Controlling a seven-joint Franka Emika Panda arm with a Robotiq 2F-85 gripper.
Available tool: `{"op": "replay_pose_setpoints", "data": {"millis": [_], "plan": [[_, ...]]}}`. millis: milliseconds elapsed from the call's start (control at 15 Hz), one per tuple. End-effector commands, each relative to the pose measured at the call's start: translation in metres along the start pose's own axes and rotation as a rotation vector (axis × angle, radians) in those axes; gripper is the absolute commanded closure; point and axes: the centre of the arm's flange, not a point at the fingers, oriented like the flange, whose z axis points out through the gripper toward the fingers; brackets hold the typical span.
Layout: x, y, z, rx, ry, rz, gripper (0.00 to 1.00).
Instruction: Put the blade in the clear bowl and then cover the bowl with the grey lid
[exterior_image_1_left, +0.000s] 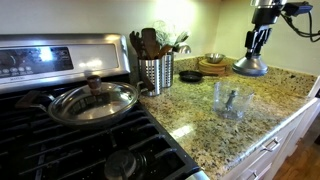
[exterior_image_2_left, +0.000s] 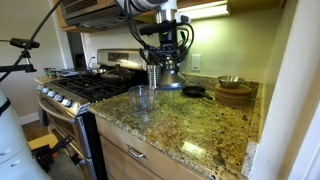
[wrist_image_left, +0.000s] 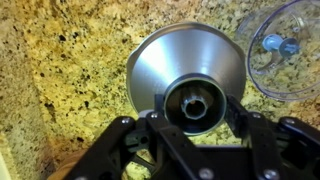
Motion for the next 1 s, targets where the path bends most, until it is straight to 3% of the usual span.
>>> {"op": "replay_pose_setpoints", "data": {"millis": [0, 467, 933], "plan": [[-0.019, -0.026, -0.033, -0.030, 0.005, -0.013, 0.65], [-0.026, -0.081, -0.053, -0.065, 0.020, -0.110, 0.65], [-0.031, -0.127, -0.043, -0.045, 0.012, -0.213, 0.65]]}}
